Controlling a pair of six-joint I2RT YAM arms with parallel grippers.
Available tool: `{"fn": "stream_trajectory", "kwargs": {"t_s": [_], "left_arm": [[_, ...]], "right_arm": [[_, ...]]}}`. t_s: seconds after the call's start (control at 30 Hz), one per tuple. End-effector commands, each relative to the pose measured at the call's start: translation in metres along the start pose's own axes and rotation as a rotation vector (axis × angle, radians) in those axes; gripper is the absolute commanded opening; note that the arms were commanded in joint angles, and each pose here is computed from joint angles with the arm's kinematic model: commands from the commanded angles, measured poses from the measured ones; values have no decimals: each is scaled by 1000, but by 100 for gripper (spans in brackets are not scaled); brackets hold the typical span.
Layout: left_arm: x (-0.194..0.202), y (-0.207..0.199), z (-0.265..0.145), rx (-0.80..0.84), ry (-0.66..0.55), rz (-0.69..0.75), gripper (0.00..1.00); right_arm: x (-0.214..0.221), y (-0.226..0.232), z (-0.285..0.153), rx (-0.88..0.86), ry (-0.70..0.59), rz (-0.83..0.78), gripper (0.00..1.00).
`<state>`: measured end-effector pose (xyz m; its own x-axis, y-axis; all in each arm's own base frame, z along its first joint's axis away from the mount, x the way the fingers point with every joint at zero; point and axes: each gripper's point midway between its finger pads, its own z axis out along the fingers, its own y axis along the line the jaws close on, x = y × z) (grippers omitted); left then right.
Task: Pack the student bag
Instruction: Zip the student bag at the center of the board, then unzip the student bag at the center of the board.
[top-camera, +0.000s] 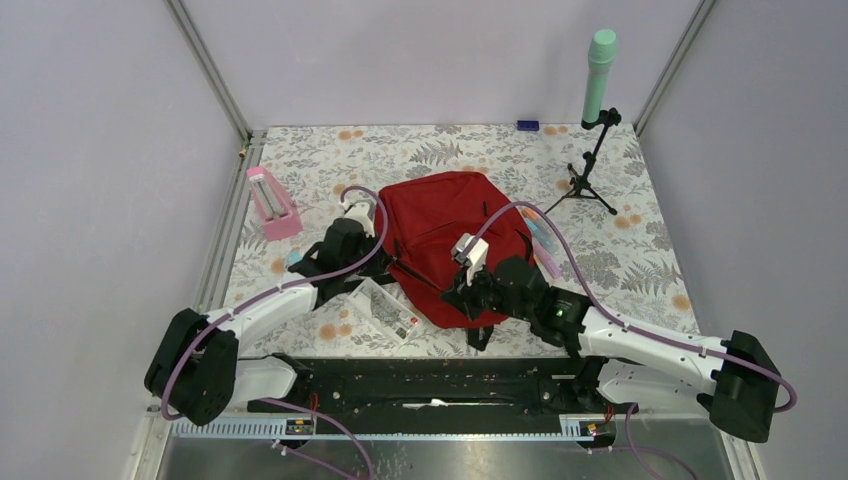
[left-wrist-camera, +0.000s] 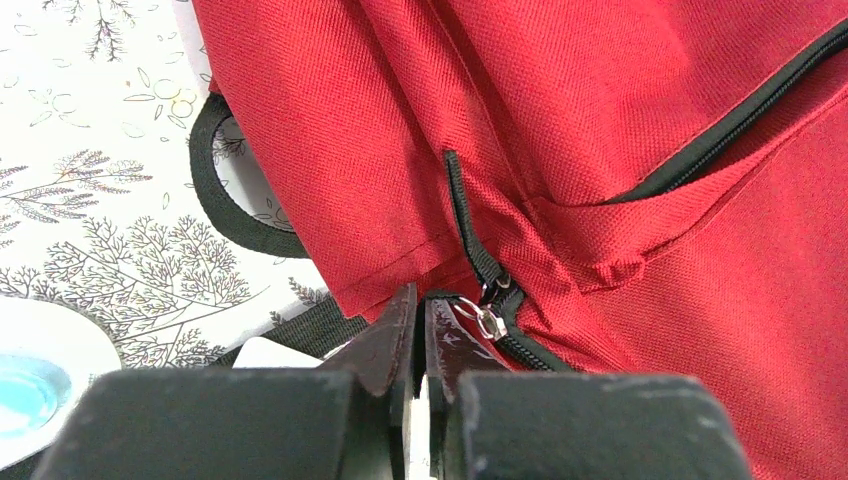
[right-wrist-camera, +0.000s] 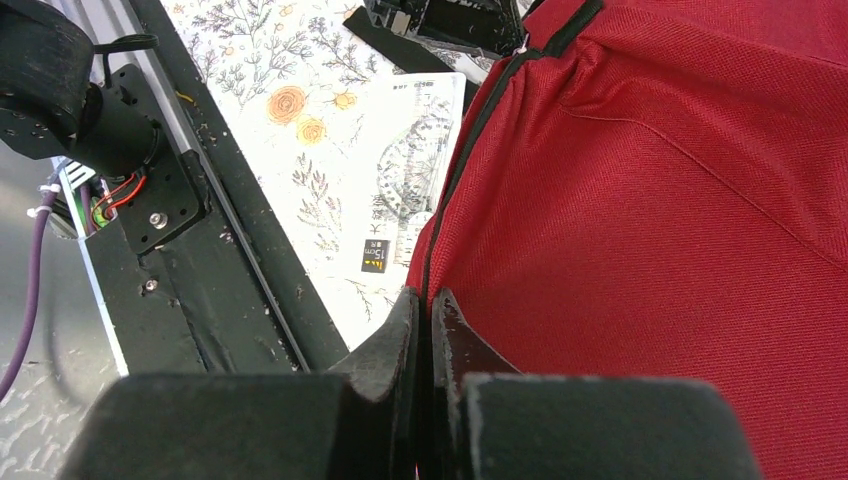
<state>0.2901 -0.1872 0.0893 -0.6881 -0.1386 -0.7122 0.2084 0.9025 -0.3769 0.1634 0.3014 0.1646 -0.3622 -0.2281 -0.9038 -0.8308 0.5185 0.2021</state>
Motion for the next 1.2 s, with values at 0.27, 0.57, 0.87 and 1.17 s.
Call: {"fn": "stream_trajectory", "kwargs": {"t_s": [0.27, 0.57, 0.87, 1.17], "left_arm": [[-44, 85, 3, -329, -134, -65, 0], [-54, 34, -25, -54, -186, -15, 55], [-93, -11, -75, 122, -356, -9, 74], [-76, -99, -52, 315, -296, 140, 77]], "right_arm": [[-31, 53, -12, -176, -81, 52, 6], [-50, -13, -39, 227, -128, 123, 78], [-55, -79, -61, 464, -117, 291, 84], [-72, -163, -39, 597, -116, 401, 65]]}}
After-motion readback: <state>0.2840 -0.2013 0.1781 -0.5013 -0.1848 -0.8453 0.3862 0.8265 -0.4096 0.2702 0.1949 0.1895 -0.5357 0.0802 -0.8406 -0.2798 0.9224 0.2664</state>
